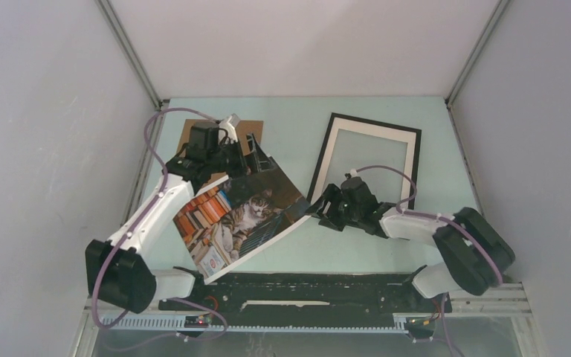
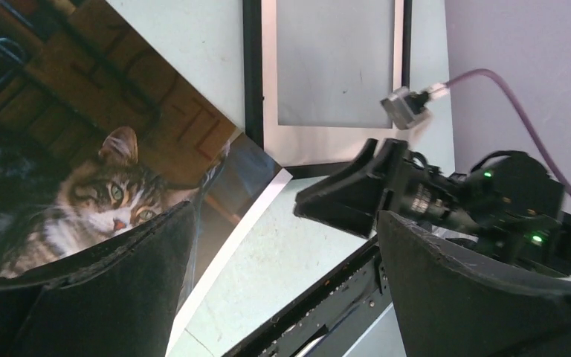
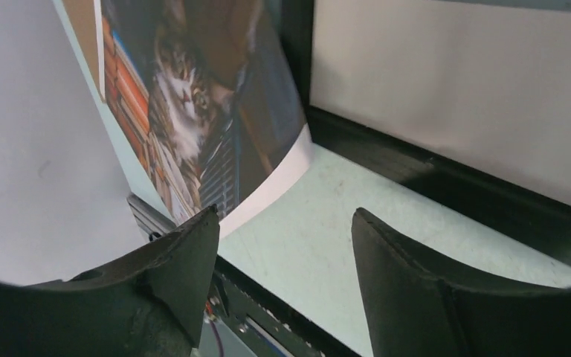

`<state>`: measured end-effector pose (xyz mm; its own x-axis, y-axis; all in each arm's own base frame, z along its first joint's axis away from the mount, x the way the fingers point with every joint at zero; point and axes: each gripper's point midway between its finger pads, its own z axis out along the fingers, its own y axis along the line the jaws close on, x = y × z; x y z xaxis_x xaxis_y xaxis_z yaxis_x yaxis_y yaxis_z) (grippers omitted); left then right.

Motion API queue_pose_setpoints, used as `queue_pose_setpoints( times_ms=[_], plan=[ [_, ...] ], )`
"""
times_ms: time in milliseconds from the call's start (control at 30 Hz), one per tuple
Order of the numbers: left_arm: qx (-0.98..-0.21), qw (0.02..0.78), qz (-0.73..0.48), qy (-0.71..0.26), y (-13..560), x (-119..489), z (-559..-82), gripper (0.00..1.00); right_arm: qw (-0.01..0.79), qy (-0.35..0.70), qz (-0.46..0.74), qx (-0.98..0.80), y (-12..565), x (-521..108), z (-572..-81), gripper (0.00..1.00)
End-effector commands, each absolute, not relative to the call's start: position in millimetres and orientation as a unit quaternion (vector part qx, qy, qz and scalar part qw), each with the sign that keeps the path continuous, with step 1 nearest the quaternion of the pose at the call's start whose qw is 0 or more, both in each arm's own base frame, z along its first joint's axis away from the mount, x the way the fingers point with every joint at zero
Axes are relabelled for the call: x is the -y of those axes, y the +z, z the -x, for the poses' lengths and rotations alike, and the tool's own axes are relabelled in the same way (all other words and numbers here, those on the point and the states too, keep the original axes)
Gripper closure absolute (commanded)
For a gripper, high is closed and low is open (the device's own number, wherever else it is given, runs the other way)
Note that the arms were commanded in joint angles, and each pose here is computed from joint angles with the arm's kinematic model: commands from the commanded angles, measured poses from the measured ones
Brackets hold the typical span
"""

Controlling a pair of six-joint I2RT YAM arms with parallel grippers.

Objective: Put the photo into the frame

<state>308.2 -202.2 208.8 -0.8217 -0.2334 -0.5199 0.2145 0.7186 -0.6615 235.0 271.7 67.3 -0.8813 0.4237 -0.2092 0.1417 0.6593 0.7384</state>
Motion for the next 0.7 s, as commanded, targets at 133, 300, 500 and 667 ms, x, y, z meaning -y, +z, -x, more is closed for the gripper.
queue_pose_setpoints(
  times_ms=[133, 300, 500, 667],
  plan=[
    [-0.874, 0.332, -0.015, -0.355, 221.5, 185.5, -282.4, 0.00, 0.211, 0.444, -0.199, -0.848, 53.5, -305.1, -261.1, 0.42],
    [-0.868, 0.344, -0.018, -0.359, 231.4, 184.4, -278.4, 0.00, 0.225, 0.452, -0.175, -0.845, 40.1, -319.4, -265.0, 0.57],
    [-0.864, 0.360, -0.021, -0.353, 240.4, 180.3, -276.1, 0.00, 0.228, 0.485, -0.132, -0.834, 55.3, -342.5, -260.0, 0.78],
    [-0.852, 0.379, -0.033, -0.361, 256.9, 181.3, -274.0, 0.00, 0.264, 0.500, -0.087, -0.820, 103.9, -349.4, -268.3, 1.00]
  ],
)
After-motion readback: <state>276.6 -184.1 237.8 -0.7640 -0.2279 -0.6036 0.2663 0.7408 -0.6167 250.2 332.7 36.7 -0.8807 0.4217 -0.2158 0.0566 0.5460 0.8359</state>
